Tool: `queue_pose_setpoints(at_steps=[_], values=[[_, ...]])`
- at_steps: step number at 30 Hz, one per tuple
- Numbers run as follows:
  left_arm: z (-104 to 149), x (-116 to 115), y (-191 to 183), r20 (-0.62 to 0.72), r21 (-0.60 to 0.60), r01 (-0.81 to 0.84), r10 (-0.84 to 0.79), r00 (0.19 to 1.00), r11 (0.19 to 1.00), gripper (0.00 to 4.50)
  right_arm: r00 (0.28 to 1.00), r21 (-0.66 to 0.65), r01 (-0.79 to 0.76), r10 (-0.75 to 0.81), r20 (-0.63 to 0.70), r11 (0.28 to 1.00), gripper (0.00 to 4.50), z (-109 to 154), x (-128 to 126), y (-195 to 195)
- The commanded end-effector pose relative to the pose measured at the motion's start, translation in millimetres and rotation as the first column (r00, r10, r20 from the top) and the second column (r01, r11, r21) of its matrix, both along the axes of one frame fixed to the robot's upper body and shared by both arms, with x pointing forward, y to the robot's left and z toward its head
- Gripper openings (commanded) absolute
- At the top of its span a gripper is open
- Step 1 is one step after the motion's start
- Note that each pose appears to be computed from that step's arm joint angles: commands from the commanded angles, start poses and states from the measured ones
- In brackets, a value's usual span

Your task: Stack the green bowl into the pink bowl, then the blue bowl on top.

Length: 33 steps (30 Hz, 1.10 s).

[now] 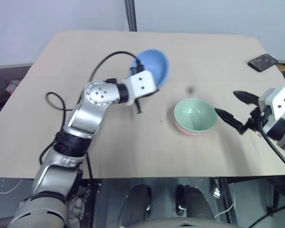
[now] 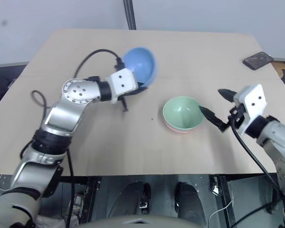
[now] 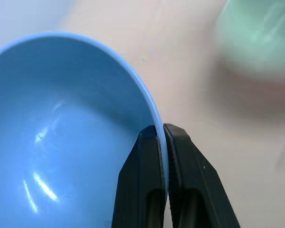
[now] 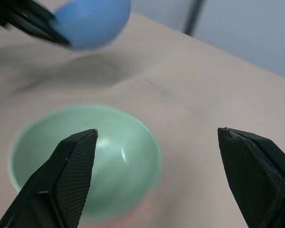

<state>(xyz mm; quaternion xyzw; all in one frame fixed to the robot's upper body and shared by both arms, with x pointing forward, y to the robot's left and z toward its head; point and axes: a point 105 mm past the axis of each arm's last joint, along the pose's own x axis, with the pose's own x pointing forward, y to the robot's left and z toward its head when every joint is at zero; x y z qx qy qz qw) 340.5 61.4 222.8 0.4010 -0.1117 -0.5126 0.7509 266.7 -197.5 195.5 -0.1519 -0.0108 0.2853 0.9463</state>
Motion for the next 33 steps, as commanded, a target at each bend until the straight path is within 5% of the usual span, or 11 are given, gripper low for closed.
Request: queue_pose_setpoints(at_steps=[1,9,17,23,27,31,33], values=[[9.8,-14.0,-19.0,0.075,0.023,0.213,-0.214,0.974,0.977,0.02,0.992,-0.032,0.087,-0.084,0.094,0.996,4.26,13.5,-12.9,-13.0],[5.9,-38.1,-46.6,-0.016,0.012,0.598,-0.598,0.801,0.801,0.02,0.984,-0.003,0.163,-0.162,0.078,0.987,4.26,3.1,-41.2,-21.3],[-10.4,-34.7,-34.6,-0.090,0.182,0.678,-0.675,0.732,0.712,0.02,0.996,-0.002,0.082,-0.082,0.017,0.997,4.26,0.9,-97.6,-34.6],[-16.5,-31.2,-40.1,-0.132,0.220,0.692,-0.682,0.719,0.687,0.02,0.997,-0.020,0.024,-0.023,0.077,0.999,4.26,13.6,-109.3,-27.2],[-15.9,-29.3,-44.0,-0.171,0.207,0.695,-0.674,0.719,0.689,1.33,0.996,-0.020,-0.006,0.008,0.086,1.000,4.26,16.0,-111.2,-22.5],[-11.1,-30.0,-40.1,-0.155,0.163,0.687,-0.670,0.726,0.708,3.39,0.997,-0.031,-0.034,0.036,0.070,0.999,4.26,14.2,-111.2,-19.4],[-5.5,-29.8,-35.7,-0.150,0.100,0.671,-0.655,0.740,0.735,3.39,0.997,-0.037,-0.045,0.048,0.060,0.998,4.26,12.3,-109.8,-18.4]])
